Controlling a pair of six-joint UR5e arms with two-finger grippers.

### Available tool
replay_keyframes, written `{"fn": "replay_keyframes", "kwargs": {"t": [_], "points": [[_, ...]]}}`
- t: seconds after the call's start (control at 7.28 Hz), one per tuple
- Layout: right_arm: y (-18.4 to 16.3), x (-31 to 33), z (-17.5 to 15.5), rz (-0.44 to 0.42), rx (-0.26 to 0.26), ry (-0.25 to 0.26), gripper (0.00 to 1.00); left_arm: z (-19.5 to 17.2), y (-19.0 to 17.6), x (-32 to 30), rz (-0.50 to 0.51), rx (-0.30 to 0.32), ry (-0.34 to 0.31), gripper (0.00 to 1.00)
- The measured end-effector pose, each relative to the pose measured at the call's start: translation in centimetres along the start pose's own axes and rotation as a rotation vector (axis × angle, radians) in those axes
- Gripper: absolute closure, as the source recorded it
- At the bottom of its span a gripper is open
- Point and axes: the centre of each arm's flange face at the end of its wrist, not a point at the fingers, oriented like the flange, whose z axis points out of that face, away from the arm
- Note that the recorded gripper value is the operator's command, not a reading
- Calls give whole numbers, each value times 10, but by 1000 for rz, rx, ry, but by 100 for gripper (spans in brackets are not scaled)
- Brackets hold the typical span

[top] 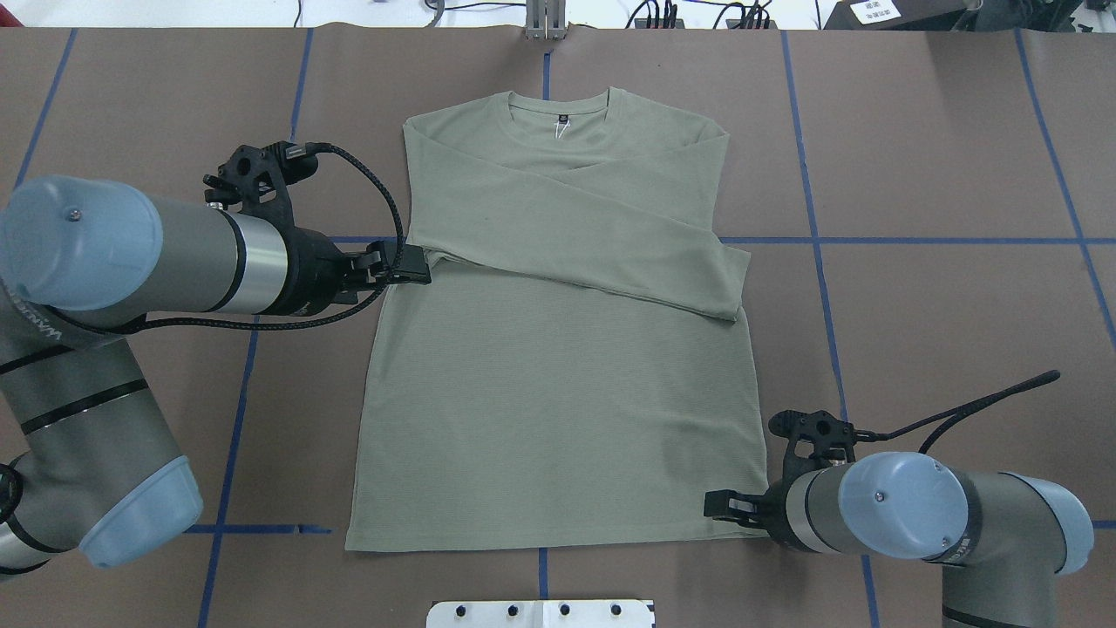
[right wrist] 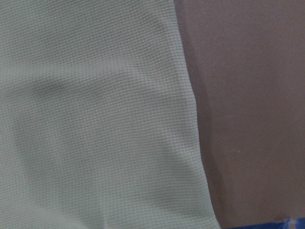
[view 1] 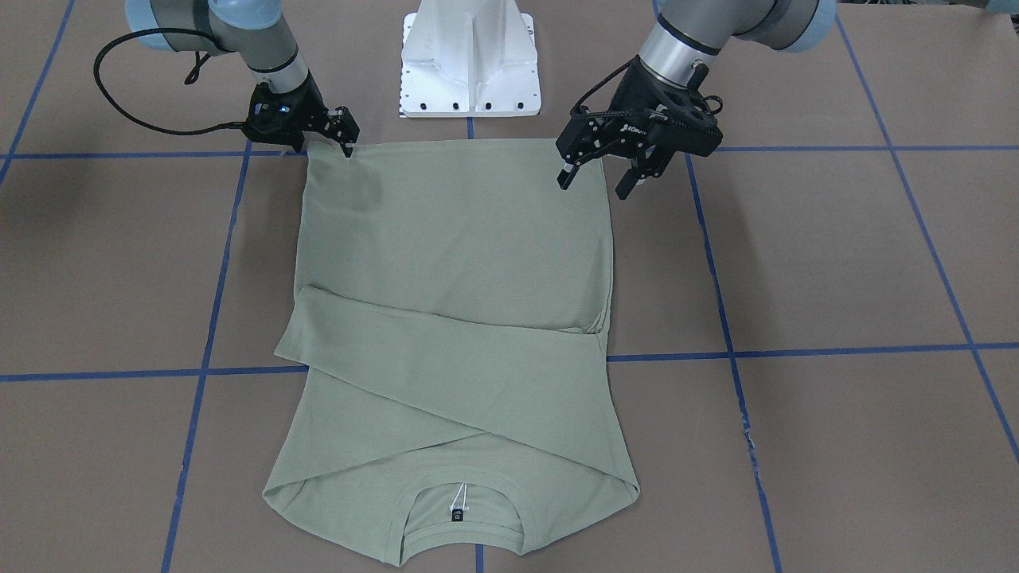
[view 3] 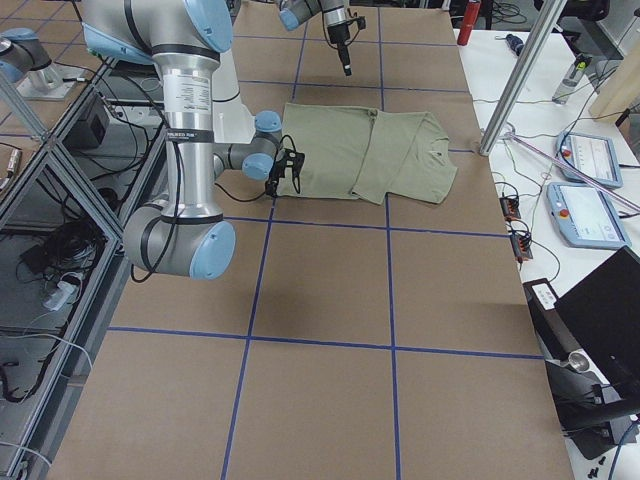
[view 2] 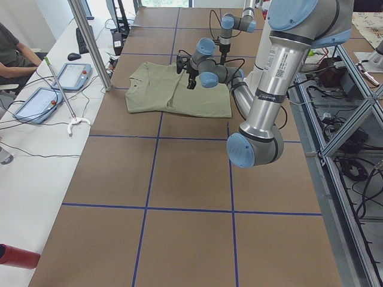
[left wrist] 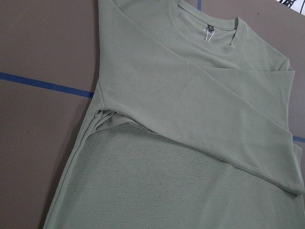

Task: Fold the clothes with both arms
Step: 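Slide the left gripper to the near hem corner while the right gripper holds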

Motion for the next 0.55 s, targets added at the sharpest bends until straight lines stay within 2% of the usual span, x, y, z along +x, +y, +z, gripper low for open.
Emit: {"fn": "replay_keyframes", "kwargs": {"t": [0.55], "points": [[0,3,3,10,-6,10,15,-1,0,1,0,1,4,0]]}}
